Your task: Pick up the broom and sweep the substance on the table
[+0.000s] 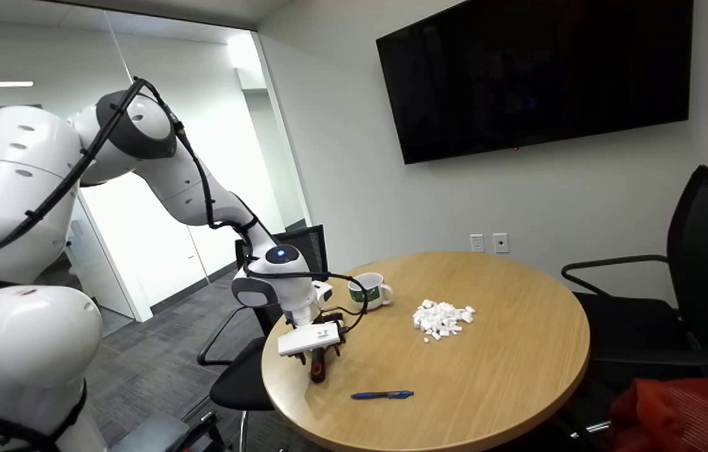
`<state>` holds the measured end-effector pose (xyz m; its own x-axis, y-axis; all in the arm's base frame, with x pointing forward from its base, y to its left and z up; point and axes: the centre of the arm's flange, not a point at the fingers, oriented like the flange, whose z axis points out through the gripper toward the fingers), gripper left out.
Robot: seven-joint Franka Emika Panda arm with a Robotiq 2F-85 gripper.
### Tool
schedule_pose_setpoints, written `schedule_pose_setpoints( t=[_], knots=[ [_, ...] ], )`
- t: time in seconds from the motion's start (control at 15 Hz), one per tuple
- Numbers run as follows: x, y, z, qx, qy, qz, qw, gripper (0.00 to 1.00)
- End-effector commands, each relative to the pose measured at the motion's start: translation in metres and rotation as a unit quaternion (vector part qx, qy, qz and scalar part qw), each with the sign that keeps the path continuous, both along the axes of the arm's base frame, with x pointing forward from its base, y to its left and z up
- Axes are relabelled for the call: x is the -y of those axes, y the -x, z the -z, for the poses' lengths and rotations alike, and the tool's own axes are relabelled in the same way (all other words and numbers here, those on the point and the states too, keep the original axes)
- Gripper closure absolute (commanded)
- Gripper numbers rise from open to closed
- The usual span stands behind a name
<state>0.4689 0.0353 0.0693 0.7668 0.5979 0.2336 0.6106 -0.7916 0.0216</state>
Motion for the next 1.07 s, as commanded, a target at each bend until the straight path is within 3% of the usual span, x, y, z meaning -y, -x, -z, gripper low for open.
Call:
schedule_pose_setpoints(
  t=[0.0,0.07,0.27,0.6,0.87,1.0],
  knots=[
    [-0.003,-0.006,0.002,0.007,-0.01,-0.003,0.9999,0.26],
    [-0.004,-0.007,0.002,0.008,-0.01,-0.004,0.9999,0.34],
    [-0.005,-0.008,0.002,0.009,-0.012,-0.005,0.9999,0.38],
    [-0.01,-0.01,0.006,0.007,-0.016,-0.009,0.9998,0.24],
    [-0.015,-0.009,0.009,0.005,-0.019,-0.013,0.9997,0.25],
    [-0.017,-0.009,0.01,0.006,-0.021,-0.015,0.9997,0.51]
  ],
)
